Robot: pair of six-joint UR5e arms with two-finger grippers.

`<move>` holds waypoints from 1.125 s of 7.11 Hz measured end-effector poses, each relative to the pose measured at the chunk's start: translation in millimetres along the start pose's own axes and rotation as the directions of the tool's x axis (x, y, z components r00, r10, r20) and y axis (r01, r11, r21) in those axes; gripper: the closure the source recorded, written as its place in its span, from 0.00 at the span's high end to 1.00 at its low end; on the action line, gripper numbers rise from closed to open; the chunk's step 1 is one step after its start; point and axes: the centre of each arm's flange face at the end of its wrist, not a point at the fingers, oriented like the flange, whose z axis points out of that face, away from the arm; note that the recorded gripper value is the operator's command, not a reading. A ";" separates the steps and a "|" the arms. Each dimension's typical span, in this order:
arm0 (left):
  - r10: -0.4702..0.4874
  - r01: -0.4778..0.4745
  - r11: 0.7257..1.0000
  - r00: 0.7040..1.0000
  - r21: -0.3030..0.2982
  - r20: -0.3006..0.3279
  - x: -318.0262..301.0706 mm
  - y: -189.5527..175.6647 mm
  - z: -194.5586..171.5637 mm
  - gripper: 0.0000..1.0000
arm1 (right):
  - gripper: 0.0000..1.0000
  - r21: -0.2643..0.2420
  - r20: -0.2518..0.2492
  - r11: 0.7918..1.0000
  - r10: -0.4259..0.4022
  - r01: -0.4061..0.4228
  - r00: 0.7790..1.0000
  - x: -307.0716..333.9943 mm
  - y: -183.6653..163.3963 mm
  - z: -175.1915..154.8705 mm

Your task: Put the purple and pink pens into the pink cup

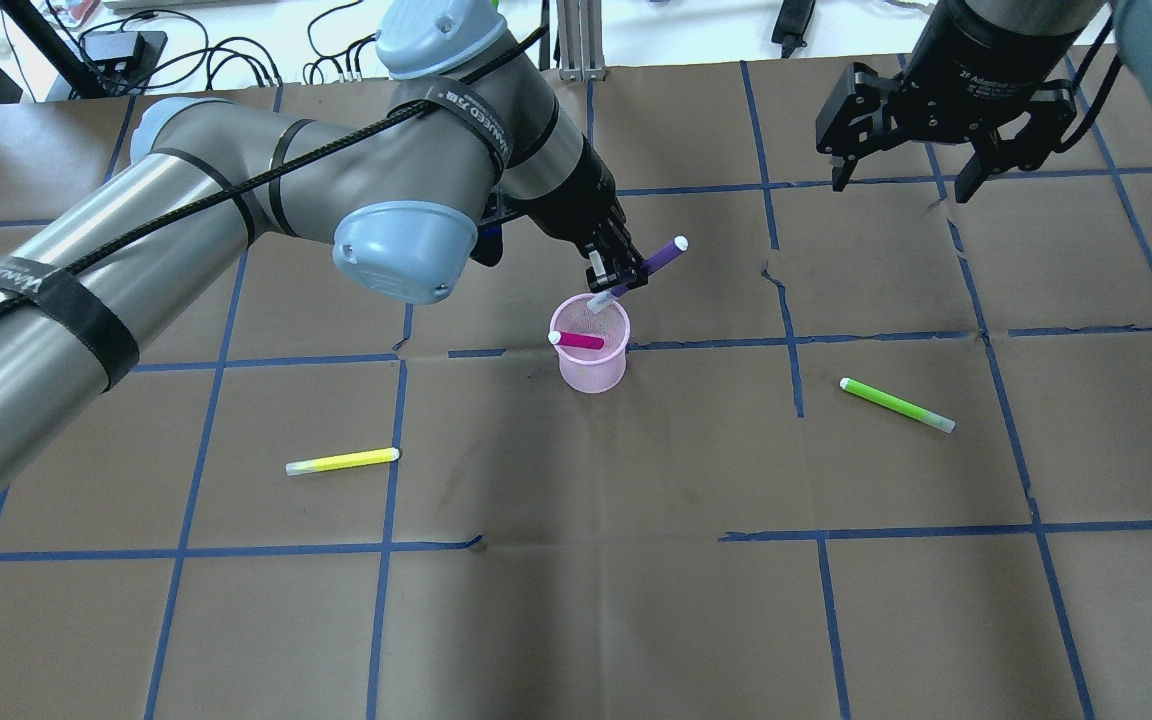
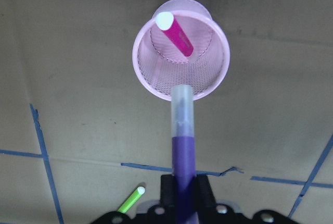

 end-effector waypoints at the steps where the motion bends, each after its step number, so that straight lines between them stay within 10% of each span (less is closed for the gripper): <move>1: 0.009 -0.009 1.000 1.000 -0.013 0.002 -6.2 -7.8 11.2 0.13 | 1.00 -0.006 -0.002 1.000 0.001 -0.001 1.000 1.0 1.2 2.8; 6: 0.040 -0.041 0.999 0.999 -0.025 -0.031 -11.7 -44.1 41.2 0.19 | 1.00 -0.012 -0.006 1.000 0.018 -0.018 1.000 1.7 2.9 5.7; 7: 0.043 -0.043 0.999 0.999 -0.020 -0.028 -11.9 -48.2 43.1 0.33 | 1.00 -0.010 -0.009 1.000 0.019 -0.019 1.000 2.4 2.5 5.4; 8: 0.045 -0.045 0.999 0.999 -0.016 -0.028 -11.9 -50.1 43.9 0.72 | 1.00 -0.004 -0.022 1.000 0.020 -0.020 1.000 4.6 1.5 4.6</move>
